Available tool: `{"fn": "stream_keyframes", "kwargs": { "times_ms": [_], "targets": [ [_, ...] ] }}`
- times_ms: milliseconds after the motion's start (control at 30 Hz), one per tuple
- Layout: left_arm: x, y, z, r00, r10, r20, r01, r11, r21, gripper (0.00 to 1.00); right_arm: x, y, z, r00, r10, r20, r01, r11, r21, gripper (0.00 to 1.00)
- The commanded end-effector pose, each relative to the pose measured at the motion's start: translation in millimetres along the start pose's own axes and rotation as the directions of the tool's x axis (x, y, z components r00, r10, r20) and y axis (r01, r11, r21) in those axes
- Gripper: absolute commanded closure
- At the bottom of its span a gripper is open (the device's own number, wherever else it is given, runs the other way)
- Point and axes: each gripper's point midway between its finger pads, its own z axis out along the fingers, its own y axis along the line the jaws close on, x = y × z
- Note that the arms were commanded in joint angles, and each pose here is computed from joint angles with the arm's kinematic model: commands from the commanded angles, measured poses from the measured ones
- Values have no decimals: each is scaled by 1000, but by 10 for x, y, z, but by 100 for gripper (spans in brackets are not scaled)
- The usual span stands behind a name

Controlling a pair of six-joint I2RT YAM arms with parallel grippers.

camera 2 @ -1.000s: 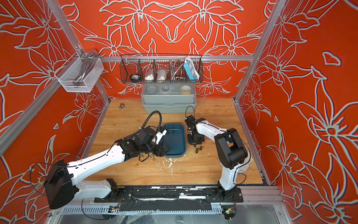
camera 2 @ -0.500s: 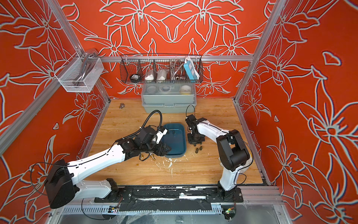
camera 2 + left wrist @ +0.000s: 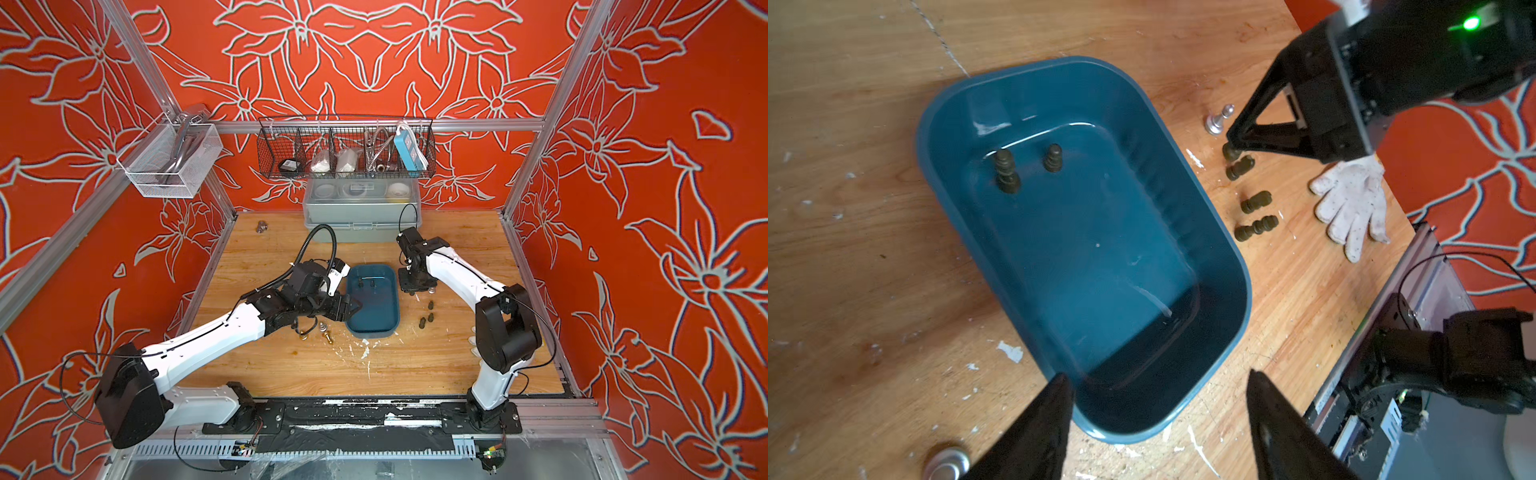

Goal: Put the chess pieces into the storage box
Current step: Pick up the chess piece at the center of the board, then place the chess piece in the storage box.

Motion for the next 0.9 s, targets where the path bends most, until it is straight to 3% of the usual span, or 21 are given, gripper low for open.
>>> {"fn": "stream_keyframes", "kwargs": {
  "times_ms": [0, 167, 367, 667, 867],
  "targets": [
    [-82, 18, -101, 999, -23, 44, 23, 1000, 9, 34, -81, 164, -131, 999, -42, 0, 42, 999, -21, 83],
    [-56, 121, -118, 997, -55, 51, 56, 998, -16, 34, -322, 475, -204, 994, -97, 39, 99, 994, -48, 83],
    [-48, 185, -141, 996, -66, 62, 69, 997, -42, 34, -518, 750, -35, 988, -149, 45, 151, 988, -41, 83],
    [-25, 261, -206, 994, -73, 83, 78, 995, -67, 34, -692, 692, 400, 985, -170, 29, 168, 983, 81, 83],
    [47, 305, -200, 994, -85, 76, 90, 993, -71, 34, -721, 718, 675, 985, -174, 6, 173, 981, 86, 83]
  ]
}}
